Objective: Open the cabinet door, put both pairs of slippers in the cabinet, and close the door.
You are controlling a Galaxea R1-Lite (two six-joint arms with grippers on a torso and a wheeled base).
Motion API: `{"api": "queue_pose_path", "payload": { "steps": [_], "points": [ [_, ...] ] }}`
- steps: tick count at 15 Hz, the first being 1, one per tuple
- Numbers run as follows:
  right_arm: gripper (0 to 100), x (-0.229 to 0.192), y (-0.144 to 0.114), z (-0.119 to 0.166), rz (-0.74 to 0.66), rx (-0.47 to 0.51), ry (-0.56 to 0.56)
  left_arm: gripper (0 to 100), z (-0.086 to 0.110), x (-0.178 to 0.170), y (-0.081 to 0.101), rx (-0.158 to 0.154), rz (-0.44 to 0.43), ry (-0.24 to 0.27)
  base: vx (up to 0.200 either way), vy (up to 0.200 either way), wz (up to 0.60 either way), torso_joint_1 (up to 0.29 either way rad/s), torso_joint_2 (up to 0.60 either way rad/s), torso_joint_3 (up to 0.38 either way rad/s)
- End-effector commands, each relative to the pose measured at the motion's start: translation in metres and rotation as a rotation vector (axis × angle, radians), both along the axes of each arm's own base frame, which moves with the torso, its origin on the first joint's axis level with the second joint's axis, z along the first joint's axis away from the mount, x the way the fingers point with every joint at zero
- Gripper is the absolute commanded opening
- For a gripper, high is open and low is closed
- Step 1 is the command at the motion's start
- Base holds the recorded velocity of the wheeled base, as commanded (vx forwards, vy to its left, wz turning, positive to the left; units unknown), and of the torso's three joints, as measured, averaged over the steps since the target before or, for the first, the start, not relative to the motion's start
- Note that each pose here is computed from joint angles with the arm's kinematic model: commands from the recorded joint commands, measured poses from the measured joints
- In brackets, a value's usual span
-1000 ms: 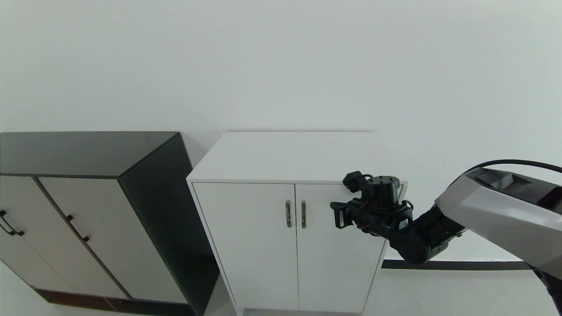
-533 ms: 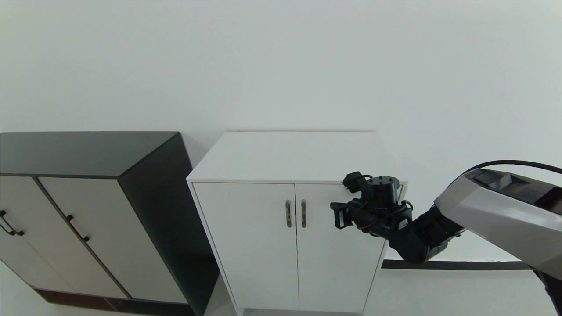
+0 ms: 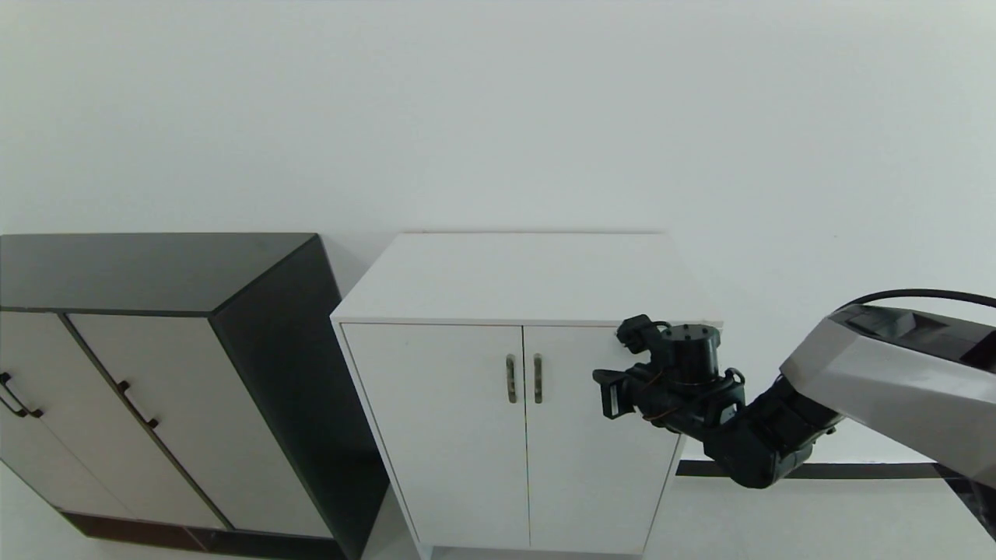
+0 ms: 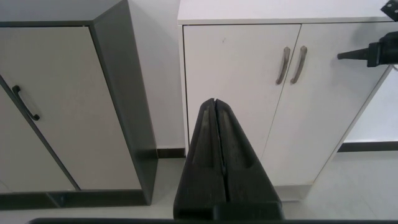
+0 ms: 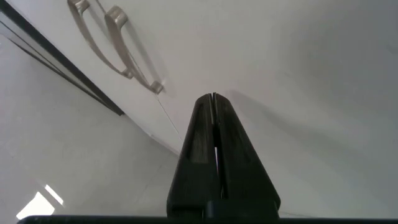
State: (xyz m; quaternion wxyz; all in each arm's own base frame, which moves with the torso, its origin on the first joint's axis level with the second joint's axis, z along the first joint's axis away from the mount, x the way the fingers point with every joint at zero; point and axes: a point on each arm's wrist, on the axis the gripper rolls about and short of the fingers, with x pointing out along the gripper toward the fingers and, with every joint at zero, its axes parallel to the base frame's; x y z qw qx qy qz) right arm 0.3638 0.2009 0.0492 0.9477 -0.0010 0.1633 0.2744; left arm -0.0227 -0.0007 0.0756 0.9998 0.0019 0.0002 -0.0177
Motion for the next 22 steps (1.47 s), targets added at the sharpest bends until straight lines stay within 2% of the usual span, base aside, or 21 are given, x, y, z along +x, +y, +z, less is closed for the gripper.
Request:
{"api": "queue_pose_path", "payload": {
  "steps": [1, 6, 11, 17, 19, 22],
  "points": [
    [0, -0.022, -0.012, 0.011, 0.001, 0.005, -0.01, 0, 0.0, 0.0, 0.0, -0.001, -0.001, 0.0, 0.0, 0.0, 0.0, 0.0, 0.0, 0.0],
    [0, -0.066, -0.038, 0.034, -0.015, 0.005, -0.028, 0, 0.0, 0.0, 0.0, 0.001, -0.001, 0.0, 0.0, 0.0, 0.0, 0.0, 0.0, 0.0],
    [0, -0.131, -0.082, 0.065, -0.06, -0.003, -0.055, 0, 0.0, 0.0, 0.0, 0.001, -0.001, 0.0, 0.0, 0.0, 0.0, 0.0, 0.0, 0.0],
    [0, -0.191, -0.138, 0.07, -0.171, -0.072, -0.093, 0, 0.0, 0.0, 0.0, 0.001, -0.001, 0.0, 0.0, 0.0, 0.0, 0.0, 0.0, 0.0],
    [0, -0.203, -0.15, 0.068, -0.221, -0.11, -0.111, 0, 0.0, 0.0, 0.0, 0.001, -0.001, 0.0, 0.0, 0.0, 0.0, 0.0, 0.0, 0.0],
    [0, -0.234, -0.166, 0.069, -0.272, -0.118, -0.126, 0, 0.0, 0.0, 0.0, 0.001, -0.001, 0.0, 0.0, 0.0, 0.0, 0.0, 0.0, 0.0]
  ]
}}
